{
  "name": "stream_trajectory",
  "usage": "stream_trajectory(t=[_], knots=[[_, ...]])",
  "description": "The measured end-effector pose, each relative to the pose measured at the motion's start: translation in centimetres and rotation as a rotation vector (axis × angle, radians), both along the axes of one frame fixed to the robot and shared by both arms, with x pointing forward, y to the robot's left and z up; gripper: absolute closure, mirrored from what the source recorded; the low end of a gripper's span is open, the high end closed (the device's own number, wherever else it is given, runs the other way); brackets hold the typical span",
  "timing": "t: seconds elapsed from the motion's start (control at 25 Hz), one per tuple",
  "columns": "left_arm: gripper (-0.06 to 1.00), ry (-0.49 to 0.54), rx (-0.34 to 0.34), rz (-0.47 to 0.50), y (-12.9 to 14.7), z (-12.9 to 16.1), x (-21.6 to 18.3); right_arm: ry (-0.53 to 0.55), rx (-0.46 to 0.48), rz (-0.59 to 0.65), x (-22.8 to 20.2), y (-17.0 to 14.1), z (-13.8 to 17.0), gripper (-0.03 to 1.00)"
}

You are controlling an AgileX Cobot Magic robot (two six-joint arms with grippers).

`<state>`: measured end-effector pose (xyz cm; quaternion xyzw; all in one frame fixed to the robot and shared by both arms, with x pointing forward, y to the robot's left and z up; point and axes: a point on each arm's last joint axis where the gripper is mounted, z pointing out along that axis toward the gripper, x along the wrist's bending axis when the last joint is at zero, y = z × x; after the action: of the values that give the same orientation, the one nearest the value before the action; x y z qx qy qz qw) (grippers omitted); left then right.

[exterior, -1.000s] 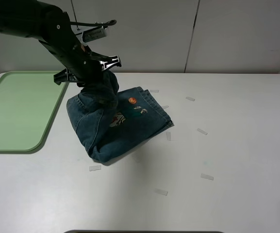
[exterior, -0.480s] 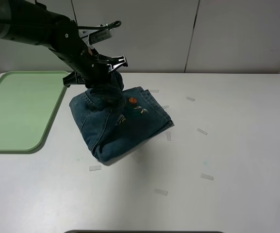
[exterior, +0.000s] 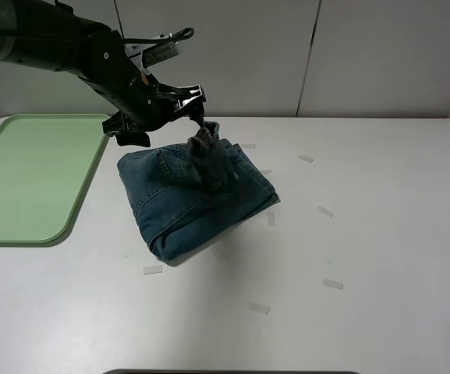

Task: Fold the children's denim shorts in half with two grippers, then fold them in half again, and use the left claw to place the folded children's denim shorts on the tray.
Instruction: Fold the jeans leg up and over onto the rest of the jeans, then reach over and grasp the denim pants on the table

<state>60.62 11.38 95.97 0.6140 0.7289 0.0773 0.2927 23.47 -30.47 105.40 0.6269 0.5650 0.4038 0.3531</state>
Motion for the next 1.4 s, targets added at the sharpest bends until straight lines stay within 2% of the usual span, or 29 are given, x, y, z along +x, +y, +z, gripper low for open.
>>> stream_trajectory(t=[0.24,0.64,0.8,0.92,0.96,1.16,1.4], knots=[[-0.05,0.031,0.018,0.004,0.4,1.3,-0.6,0.0,0.0,0.0,0.0,0.0,0.0,0.27],[-0.05,0.257,0.124,0.038,1.7,1.8,-3.1,0.0,0.0,0.0,0.0,0.0,0.0,0.27],[-0.05,0.297,0.135,0.099,2.4,0.4,-3.9,0.0,0.0,0.0,0.0,0.0,0.0,0.27],[-0.05,0.301,0.132,0.135,2.7,-0.6,-4.4,0.0,0.0,0.0,0.0,0.0,0.0,0.27],[-0.05,0.286,0.12,0.173,3.0,-1.4,-4.6,0.0,0.0,0.0,0.0,0.0,0.0,0.27],[-0.05,0.227,0.086,0.189,2.7,-4.1,-3.8,0.0,0.0,0.0,0.0,0.0,0.0,0.27],[-0.05,0.255,0.069,0.219,2.3,-6.8,-3.4,0.0,0.0,0.0,0.0,0.0,0.0,0.27]])
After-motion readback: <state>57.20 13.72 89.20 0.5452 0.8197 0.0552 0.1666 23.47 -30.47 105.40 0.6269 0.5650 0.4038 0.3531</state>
